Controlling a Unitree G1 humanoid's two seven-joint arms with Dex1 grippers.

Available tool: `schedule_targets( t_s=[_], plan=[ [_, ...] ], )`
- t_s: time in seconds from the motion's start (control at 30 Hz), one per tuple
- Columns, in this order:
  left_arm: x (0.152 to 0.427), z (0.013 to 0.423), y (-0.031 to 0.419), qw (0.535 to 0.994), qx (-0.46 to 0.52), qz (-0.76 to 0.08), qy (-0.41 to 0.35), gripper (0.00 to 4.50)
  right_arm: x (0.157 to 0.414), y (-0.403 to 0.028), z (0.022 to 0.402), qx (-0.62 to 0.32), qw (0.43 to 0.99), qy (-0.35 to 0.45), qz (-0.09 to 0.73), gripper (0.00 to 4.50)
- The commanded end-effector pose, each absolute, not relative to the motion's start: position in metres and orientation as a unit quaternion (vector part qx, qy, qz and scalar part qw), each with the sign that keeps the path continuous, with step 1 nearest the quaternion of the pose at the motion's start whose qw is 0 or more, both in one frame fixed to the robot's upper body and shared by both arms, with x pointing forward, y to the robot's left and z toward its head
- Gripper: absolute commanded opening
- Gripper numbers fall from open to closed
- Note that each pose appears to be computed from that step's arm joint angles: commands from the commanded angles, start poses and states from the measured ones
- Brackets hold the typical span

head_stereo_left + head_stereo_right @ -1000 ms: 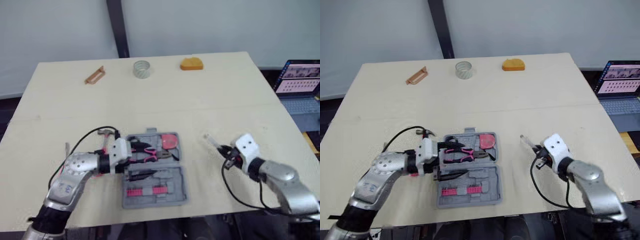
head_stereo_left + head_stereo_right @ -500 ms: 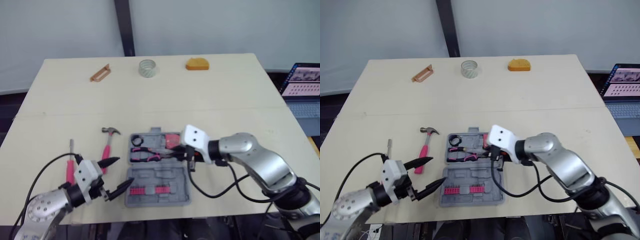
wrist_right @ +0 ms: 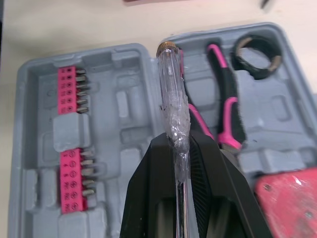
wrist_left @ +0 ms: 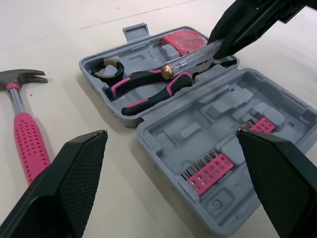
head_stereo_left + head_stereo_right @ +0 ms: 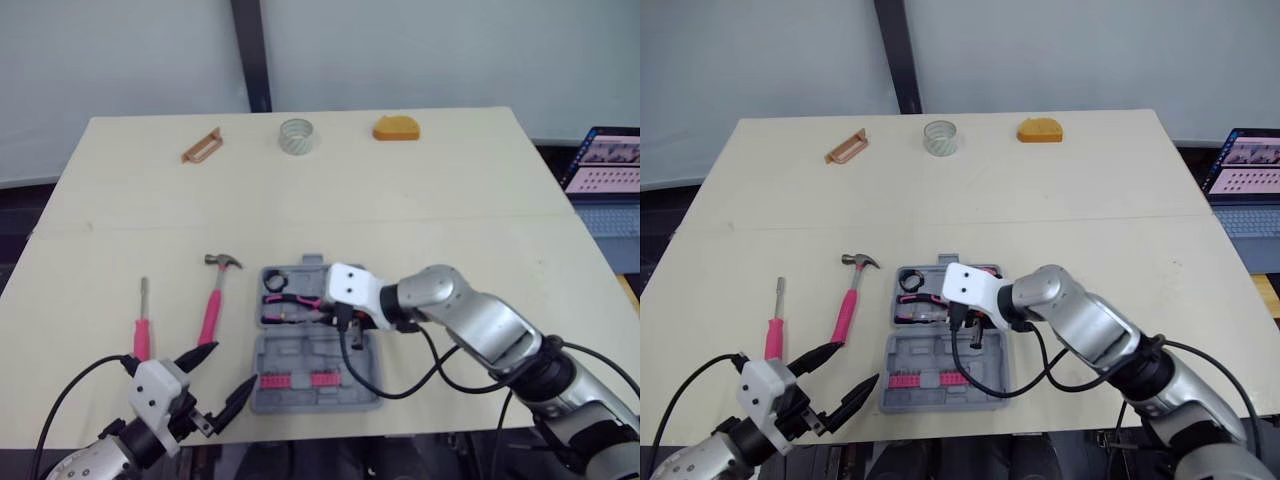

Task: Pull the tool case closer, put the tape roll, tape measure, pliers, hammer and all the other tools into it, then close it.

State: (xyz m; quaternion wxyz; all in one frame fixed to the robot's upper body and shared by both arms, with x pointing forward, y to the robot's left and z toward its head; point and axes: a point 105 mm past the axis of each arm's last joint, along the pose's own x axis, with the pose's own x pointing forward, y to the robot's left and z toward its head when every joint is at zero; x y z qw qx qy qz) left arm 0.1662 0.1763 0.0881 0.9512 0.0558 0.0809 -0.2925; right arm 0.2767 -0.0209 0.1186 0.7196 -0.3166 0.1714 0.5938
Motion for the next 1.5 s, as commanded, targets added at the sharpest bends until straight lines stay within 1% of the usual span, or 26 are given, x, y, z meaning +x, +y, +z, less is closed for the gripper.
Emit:
schedule_targets(
  t_s=[0.03, 0.27, 0.5, 0.93, 1.5],
  plan=[
    [0.162, 0.097, 0.172, 0.951, 0.064, -0.296, 0.06, 4.5, 0.271, -0.011, 0.12, -0.327, 0.704, 0.155, 0.611, 0.01],
    [0.161, 0.092, 0.17, 0.95, 0.063, -0.299, 0.063, 4.5, 0.268, -0.005, 0.109, -0.326, 0.7, 0.166, 0.614, 0.01],
    [0.164, 0.09, 0.172, 0.952, 0.062, -0.293, 0.063, 4.5, 0.267, -0.002, 0.097, -0.346, 0.688, 0.174, 0.614, 0.01],
    [0.166, 0.09, 0.173, 0.955, 0.059, -0.283, 0.061, 4.5, 0.263, 0.008, 0.094, -0.362, 0.669, 0.168, 0.626, 0.01],
    [0.167, 0.091, 0.171, 0.956, 0.059, -0.281, 0.059, 4.5, 0.259, 0.015, 0.093, -0.365, 0.667, 0.167, 0.628, 0.01]
  ],
)
